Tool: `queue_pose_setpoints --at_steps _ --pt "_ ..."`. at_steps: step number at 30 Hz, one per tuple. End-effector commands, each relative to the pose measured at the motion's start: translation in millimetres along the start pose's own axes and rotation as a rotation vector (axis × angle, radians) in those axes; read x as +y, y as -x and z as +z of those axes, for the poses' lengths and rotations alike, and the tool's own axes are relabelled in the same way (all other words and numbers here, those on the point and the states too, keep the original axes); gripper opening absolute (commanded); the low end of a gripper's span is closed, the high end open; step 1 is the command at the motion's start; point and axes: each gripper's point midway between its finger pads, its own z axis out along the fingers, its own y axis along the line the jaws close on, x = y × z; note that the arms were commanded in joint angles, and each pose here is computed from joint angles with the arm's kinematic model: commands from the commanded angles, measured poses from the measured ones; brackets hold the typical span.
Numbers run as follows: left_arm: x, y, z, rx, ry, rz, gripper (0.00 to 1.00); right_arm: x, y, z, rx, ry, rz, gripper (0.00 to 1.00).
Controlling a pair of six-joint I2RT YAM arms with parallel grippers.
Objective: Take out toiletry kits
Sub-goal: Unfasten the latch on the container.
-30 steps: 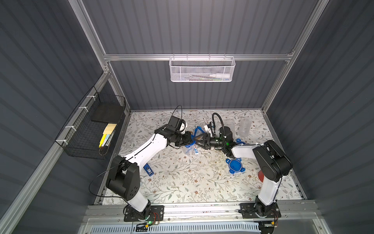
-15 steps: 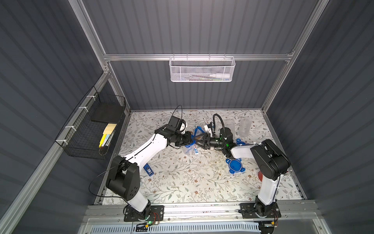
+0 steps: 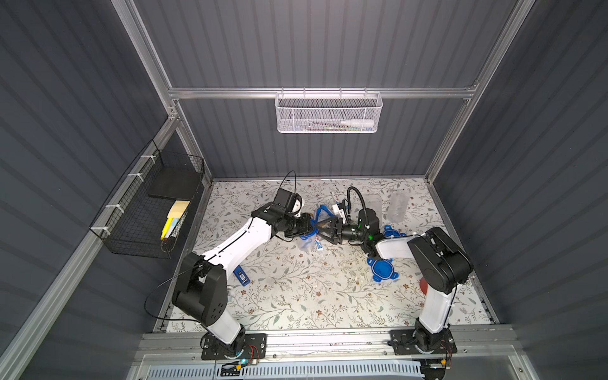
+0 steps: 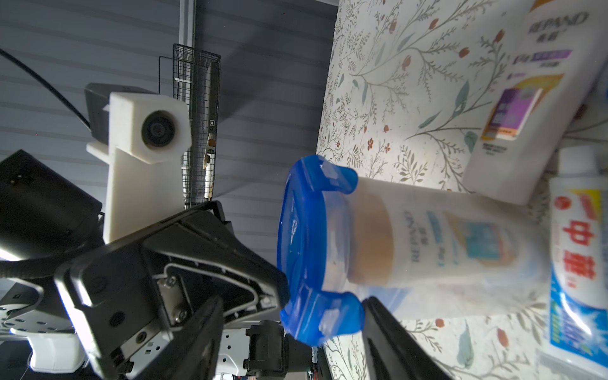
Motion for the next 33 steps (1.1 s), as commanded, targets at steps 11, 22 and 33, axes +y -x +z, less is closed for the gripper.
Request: queue_pose_setpoints --at_steps 11,22,33 --pt "71 -38 17 0.118 0.204 -0.104 0.00 79 3 -18 -0.016 0.132 -0.183 0.68" --pt "29 -1 -15 0.027 0.130 -0.059 0.00 64 3 -29 -0.019 -0.114 -0.248 0.58" --pt "-42 49 -101 -0.179 0.025 0.065 0.00 32 28 -39 -0.015 -0.467 -0.344 0.00"
